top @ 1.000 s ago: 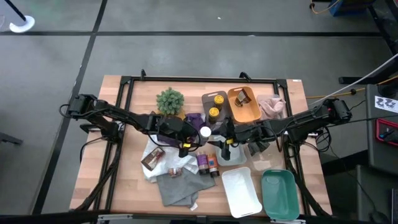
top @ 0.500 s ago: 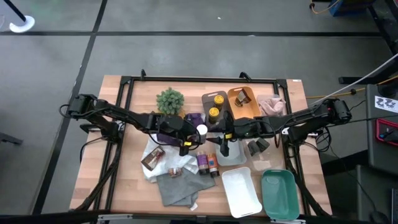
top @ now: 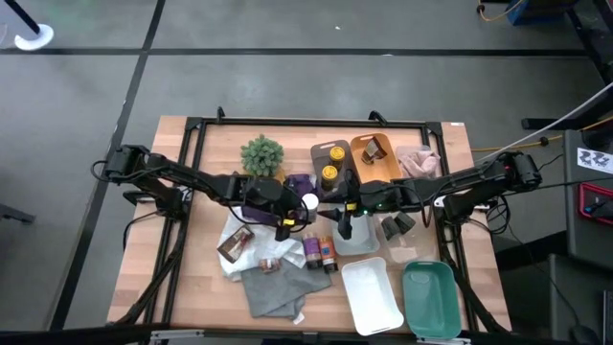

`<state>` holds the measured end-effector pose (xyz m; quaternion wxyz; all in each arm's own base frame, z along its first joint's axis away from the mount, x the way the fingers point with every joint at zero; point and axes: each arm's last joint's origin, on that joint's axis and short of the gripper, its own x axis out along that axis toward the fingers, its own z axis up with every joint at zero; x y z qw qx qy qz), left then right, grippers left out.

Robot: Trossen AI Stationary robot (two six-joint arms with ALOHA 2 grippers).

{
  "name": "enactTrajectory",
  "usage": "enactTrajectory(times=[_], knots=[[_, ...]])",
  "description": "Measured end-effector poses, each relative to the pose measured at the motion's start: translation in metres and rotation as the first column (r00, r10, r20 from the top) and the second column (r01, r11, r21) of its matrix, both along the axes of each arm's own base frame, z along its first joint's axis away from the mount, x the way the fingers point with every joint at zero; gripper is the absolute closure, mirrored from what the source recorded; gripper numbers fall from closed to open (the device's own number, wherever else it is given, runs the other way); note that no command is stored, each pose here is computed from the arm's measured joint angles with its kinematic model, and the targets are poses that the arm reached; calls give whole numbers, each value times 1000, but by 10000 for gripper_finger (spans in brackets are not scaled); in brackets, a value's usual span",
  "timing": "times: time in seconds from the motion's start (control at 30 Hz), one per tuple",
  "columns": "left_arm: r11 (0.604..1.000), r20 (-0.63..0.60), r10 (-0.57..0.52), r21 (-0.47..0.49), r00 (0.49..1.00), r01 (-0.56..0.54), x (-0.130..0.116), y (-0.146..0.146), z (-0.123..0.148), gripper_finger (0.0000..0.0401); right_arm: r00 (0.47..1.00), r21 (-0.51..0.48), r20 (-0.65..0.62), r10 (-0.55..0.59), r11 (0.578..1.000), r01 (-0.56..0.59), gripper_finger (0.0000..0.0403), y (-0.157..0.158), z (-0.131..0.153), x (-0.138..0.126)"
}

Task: Sort spices by type
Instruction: Put the white seasoning bottle into the gray bin

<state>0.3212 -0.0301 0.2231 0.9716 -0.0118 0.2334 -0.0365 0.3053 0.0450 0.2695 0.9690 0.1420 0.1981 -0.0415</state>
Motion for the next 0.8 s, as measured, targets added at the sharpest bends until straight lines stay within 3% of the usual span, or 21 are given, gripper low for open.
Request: enactTrajectory(times=[0.2,0.47,0.8], knots=[[1000,0,-1,0,1000,1,0,0,0,207,1000,-14,1,25,1000,-25,212,0,0,0],[1000,-14,-1,1,1000,1,-1,0,-1,207,1000,-28,-3,13,1000,-13,144,1,-6,6],[1000,-2,5,0,1000,-5,0,0,0,207,982,-103,-12,188,977,-188,114,5,-9,8]])
